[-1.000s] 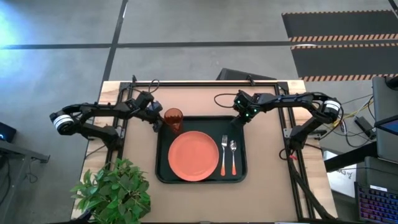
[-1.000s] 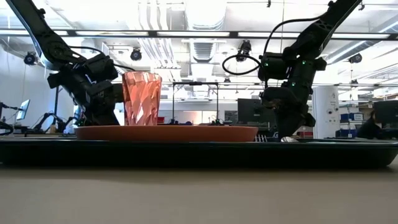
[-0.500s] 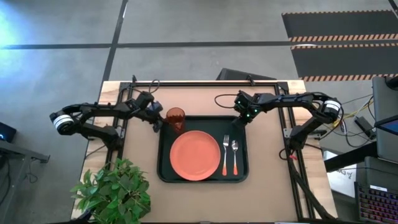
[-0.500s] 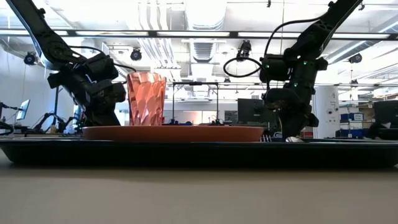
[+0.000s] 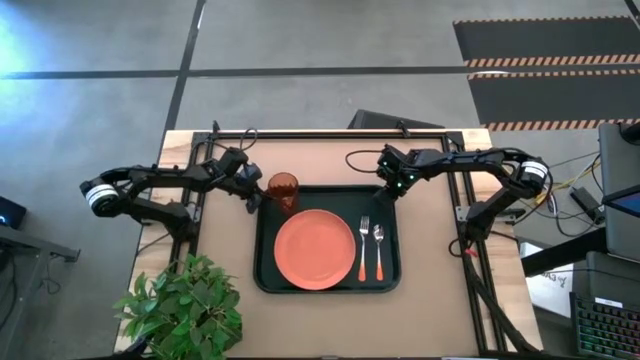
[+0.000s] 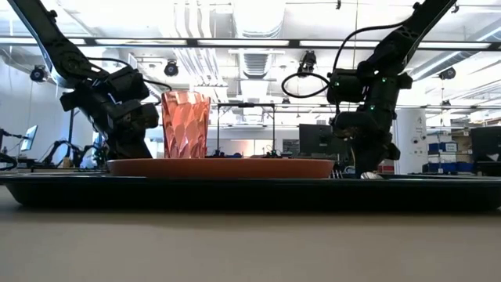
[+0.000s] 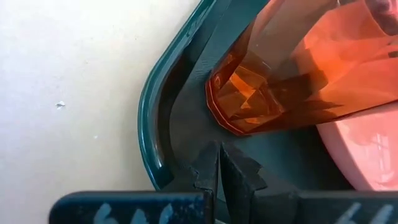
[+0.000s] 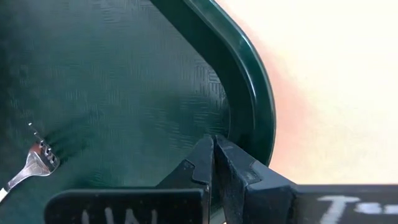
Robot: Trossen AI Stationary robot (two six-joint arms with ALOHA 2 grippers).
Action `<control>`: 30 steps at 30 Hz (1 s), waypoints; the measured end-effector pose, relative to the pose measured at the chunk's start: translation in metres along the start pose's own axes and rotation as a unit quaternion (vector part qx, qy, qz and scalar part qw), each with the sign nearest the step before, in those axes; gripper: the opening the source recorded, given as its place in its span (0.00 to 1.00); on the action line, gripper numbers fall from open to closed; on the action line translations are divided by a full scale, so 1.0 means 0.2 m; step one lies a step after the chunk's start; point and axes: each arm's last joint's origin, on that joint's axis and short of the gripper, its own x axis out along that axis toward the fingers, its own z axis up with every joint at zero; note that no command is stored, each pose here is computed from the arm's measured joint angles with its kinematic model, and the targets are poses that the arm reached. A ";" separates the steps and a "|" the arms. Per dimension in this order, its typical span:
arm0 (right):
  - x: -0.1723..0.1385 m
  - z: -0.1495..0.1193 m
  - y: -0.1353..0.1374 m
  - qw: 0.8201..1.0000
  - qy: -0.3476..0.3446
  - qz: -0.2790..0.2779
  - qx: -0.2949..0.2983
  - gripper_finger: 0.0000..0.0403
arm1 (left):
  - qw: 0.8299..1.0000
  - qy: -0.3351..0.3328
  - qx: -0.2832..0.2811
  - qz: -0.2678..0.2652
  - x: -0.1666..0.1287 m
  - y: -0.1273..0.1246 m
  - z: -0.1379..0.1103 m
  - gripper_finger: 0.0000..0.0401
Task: Pick and place plate/cup/fork/spoon on tray
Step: Adjust the black table tray, then return to Home Position
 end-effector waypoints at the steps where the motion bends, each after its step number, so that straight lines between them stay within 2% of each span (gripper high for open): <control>1: 0.00 0.00 0.00 1.000 -0.001 0.002 -0.004 0.02 | 1.000 0.000 0.001 0.000 0.00 0.00 0.00 0.00; 11: -0.17 0.08 0.10 0.995 -0.073 0.035 -0.061 0.02 | 0.999 -0.024 0.028 -0.004 -0.05 -0.03 0.02 0.00; 17: -0.36 0.12 0.20 0.980 -0.146 0.057 -0.123 0.02 | 0.992 -0.066 0.062 -0.092 -0.17 -0.13 0.05 0.00; 20: -0.49 0.13 0.28 0.962 -0.195 0.070 -0.176 0.02 | 0.980 -0.101 0.097 -0.143 -0.27 -0.20 0.06 0.00; 23: -0.61 0.14 0.37 0.933 -0.255 0.083 -0.242 0.02 | 0.961 -0.151 0.144 -0.180 -0.39 -0.27 0.07 0.00; 27: -0.77 0.13 0.46 0.889 -0.327 0.095 -0.306 0.02 | 0.936 -0.225 0.187 -0.195 -0.56 -0.38 0.07 0.00; 30: -0.87 0.12 0.50 0.869 -0.354 0.100 -0.331 0.02 | 0.912 -0.281 0.219 -0.204 -0.71 -0.46 0.05 0.00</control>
